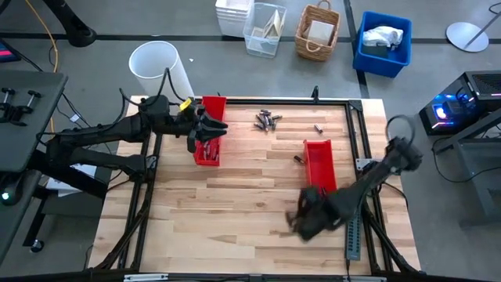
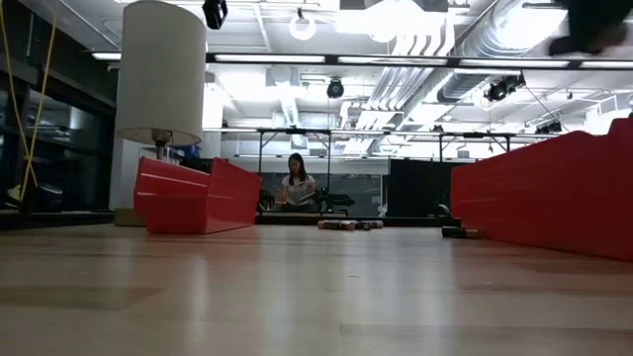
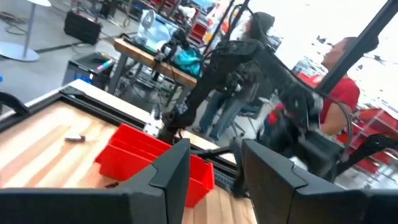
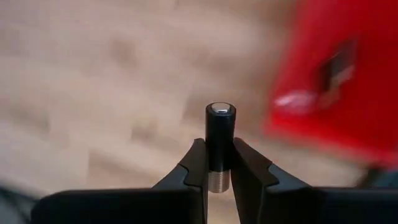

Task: Sort batteries
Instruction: Put the black battery into the bottom red bin

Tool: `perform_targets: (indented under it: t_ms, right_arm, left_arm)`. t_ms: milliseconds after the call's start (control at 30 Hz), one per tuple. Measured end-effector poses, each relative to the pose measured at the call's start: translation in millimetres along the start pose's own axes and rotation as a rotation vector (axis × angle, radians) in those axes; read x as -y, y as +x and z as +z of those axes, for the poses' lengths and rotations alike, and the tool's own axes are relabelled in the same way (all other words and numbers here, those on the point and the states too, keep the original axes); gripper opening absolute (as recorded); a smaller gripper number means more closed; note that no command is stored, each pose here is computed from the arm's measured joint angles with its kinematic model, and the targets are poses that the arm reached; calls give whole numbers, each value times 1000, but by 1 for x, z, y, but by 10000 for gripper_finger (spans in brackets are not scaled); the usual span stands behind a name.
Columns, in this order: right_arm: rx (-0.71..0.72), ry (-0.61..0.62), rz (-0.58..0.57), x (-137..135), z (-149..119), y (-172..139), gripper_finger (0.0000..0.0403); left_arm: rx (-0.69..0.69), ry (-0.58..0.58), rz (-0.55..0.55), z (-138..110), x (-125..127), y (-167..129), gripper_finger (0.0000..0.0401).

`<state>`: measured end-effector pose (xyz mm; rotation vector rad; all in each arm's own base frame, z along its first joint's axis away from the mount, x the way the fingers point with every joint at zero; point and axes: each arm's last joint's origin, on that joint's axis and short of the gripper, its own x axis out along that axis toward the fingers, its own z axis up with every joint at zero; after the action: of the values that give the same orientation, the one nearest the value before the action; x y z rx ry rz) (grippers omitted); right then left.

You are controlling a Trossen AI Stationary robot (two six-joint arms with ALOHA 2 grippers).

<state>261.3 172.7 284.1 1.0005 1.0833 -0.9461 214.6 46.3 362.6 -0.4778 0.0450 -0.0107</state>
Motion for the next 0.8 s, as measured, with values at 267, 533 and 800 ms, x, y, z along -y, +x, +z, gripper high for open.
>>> perform_targets:
  t_ms: [267,533,800]
  right_arm:
    - [36,67,-208,63,57,-17,35]
    - [-75,102,-233,80,82,35,93]
    - [-115,42,-180,76,97,23,240]
  left_arm:
    - [11,-3,29,3,-5,-2,135]
    - [-20,-6,-27,2,-4,-3,135]
    - [-34,-9,-26,3,0,-14,135]
